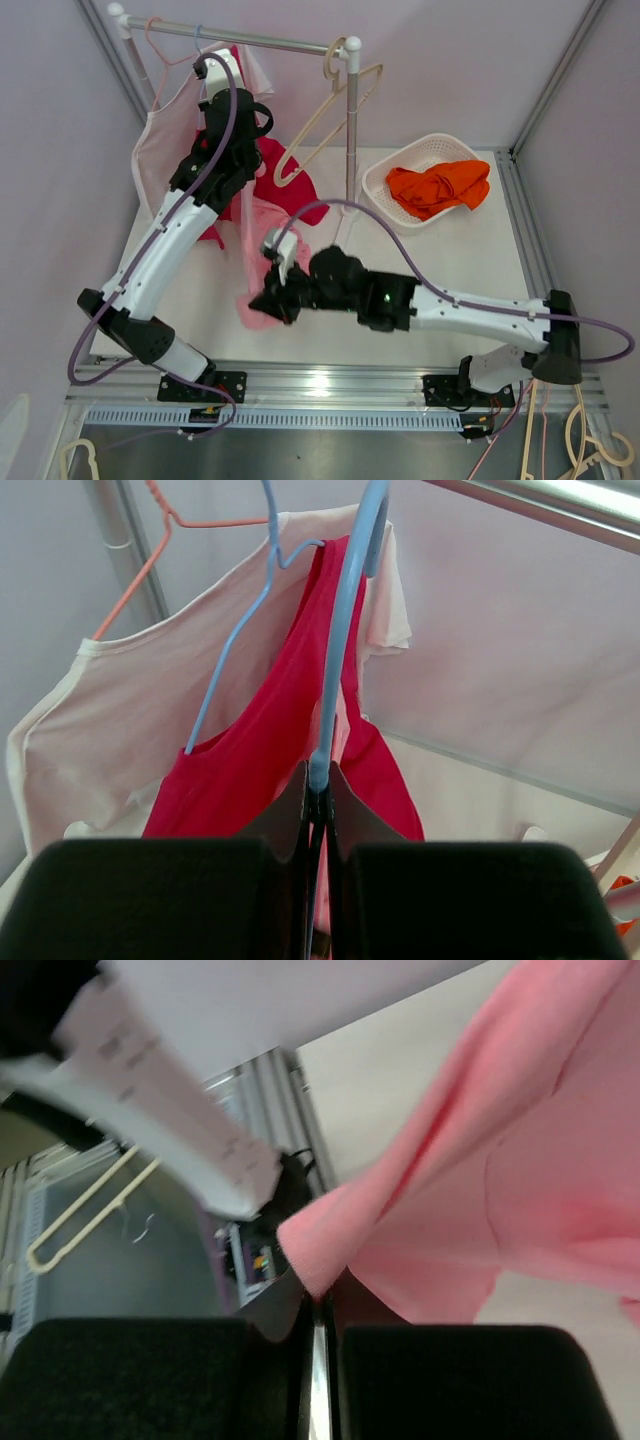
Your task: Remove the t-shirt from the hanger
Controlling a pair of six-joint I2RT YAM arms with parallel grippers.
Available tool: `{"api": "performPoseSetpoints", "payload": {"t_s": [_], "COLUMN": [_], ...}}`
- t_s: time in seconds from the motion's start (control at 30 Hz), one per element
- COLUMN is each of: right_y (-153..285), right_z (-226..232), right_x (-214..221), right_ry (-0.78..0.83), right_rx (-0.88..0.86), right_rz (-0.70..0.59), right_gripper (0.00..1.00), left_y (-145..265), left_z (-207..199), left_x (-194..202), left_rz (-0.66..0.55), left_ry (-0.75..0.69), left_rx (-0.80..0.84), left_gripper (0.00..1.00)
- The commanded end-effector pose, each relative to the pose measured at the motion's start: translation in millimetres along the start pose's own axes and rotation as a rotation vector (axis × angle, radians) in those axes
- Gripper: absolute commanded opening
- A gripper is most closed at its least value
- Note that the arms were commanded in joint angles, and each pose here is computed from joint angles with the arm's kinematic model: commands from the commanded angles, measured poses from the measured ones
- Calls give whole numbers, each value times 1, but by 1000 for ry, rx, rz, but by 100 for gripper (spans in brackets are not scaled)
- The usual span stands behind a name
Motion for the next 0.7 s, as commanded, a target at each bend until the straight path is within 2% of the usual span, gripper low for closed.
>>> {"api": "performPoseSetpoints", "payload": {"t_s": [0.0, 0.13, 0.2, 0.3, 0.37, 0.4, 0.6, 0.67], "right_y": [27, 26, 20, 15, 11, 8, -12, -10], "right_z": [46, 31, 7, -21, -51, -51, -69, -55], "right_x": [32, 95, 108, 102, 86, 81, 116, 152], "right_ry": [-35, -132, -153, -147, -178, -192, -226, -256], "right_rx": [-56, -24, 80, 159, 210, 171, 205, 157], "right_rz": [6, 113, 90, 64, 40, 63, 173, 239], "right_gripper": [0, 0, 0, 0, 0, 0, 0, 0], "left_y": [-6, -9, -1, 15, 29, 35, 30, 20], "left_z": [3, 2, 7, 15, 29, 38, 55, 52], "left_x": [-41, -47, -55, -55, -65, -78, -96, -91], "left_rz": [-106, -106, -105, -62, -84, -110, -122, -119], "left_ry": [145, 138, 166, 188, 206, 226, 203, 181], "left_rx": [13, 15, 38, 89, 114, 109, 79, 73], "left_gripper": [1, 1, 1, 1, 1, 1, 1, 1]}}
Point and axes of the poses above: each gripper's point midway between its finger pads, its own y axis back along the fingers, its own z axis along the line the jaws close on, x = y × z, the point moved 5 cm from there along y, back along the fingers, and after that the axes turned 11 degrees about -y, right-handed, at the moved point
